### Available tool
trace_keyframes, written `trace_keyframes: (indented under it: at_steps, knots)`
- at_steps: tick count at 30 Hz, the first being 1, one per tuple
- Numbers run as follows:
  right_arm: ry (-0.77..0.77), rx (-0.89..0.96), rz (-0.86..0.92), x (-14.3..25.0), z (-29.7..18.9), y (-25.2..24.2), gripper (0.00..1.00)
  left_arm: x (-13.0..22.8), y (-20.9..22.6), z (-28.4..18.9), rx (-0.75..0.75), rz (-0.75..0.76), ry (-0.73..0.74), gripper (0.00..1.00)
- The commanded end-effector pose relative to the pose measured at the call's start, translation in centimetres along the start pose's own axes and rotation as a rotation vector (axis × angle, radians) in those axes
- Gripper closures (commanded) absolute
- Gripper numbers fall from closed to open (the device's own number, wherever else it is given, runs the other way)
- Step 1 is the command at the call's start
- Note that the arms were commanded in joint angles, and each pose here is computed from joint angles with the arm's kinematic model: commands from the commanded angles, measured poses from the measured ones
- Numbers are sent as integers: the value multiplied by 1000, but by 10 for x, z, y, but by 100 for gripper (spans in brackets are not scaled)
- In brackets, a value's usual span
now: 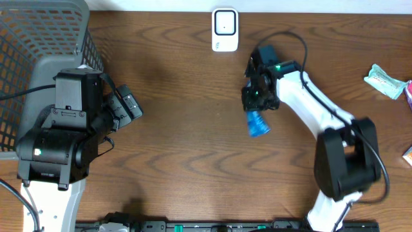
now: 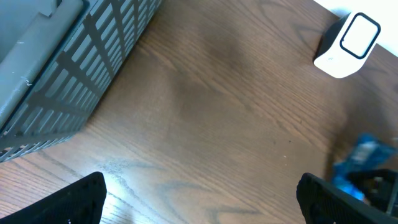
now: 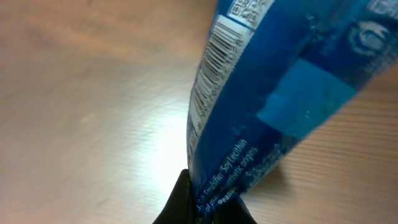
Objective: Scan the item barcode
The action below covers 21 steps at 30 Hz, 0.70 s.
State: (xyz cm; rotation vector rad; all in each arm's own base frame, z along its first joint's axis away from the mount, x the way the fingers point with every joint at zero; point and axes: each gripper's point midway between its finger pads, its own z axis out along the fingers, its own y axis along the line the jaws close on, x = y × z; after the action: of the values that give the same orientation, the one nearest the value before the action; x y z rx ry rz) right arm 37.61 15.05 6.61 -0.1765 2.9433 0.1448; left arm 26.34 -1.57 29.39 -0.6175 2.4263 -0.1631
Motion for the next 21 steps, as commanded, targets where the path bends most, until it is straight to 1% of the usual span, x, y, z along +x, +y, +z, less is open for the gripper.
trace_keyframes:
  at_steps: [1, 4, 6, 13, 16, 18, 21]
  knots:
    - [-221, 482, 21, -26, -44, -47, 99, -3, 2, -1, -11, -1, -10, 2]
    - [-273, 632, -19, -31, -48, -53, 99, -3, 2, -1, -11, -2, -10, 2]
    - [-283, 707, -45, -33, -42, -56, 99, -3, 2, -1, -11, -2, -10, 2]
    - [-207, 869, -142, -26, 14, -62, 99, -3, 2, -1, -11, -2, -10, 2]
    - [-159, 860, -183, -15, 32, -53, 96, -3, 2, -1, -11, -2, -10, 2]
    - [-140, 794, -207, -8, 42, -35, 91, -3, 2, -1, -11, -2, -10, 2]
    - [-125, 670, -241, 1, 52, 2, 85, -3, 2, -1, -11, -2, -10, 2]
